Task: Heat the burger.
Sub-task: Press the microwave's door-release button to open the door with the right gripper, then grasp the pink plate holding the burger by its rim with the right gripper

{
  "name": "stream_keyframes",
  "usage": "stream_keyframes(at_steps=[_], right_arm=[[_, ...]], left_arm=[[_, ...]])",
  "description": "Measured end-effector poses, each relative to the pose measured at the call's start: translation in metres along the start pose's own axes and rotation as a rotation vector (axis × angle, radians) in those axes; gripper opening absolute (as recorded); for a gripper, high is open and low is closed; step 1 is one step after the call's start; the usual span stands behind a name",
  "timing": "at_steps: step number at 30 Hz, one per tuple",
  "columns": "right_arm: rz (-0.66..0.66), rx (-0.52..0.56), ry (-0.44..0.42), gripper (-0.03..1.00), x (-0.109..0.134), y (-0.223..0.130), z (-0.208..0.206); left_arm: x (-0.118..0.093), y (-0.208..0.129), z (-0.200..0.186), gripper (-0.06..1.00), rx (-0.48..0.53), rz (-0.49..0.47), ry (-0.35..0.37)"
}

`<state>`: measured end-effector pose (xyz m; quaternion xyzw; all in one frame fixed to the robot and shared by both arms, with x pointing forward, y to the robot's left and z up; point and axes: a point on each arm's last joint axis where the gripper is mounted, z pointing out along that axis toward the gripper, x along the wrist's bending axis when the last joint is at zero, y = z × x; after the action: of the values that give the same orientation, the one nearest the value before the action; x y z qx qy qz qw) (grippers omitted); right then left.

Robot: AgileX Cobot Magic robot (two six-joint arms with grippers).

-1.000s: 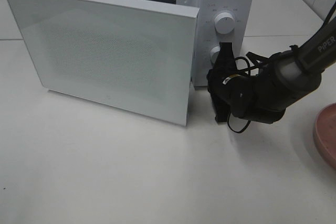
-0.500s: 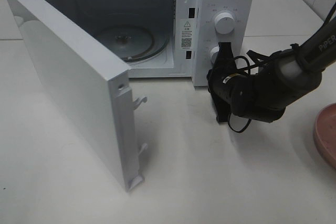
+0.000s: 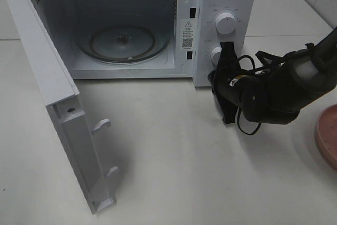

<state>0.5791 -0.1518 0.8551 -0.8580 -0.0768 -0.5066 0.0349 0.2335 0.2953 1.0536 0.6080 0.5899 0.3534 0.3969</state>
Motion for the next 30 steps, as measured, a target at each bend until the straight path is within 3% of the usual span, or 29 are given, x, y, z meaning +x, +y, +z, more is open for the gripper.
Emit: stream_keyframes(at_steps=[16,30], right_arm=[[-0.102,0.074,-0.117,0.0,-0.007,0.002,-0.032],[-0.325,0.232,-0.186,0.01,0.009,0.0,-0.079]], left_arm=[[0.0,0.0,0.0,0.98,0.0,0.0,0.0],[0.0,0.0,0.0,0.98,0.0,0.0,0.0]])
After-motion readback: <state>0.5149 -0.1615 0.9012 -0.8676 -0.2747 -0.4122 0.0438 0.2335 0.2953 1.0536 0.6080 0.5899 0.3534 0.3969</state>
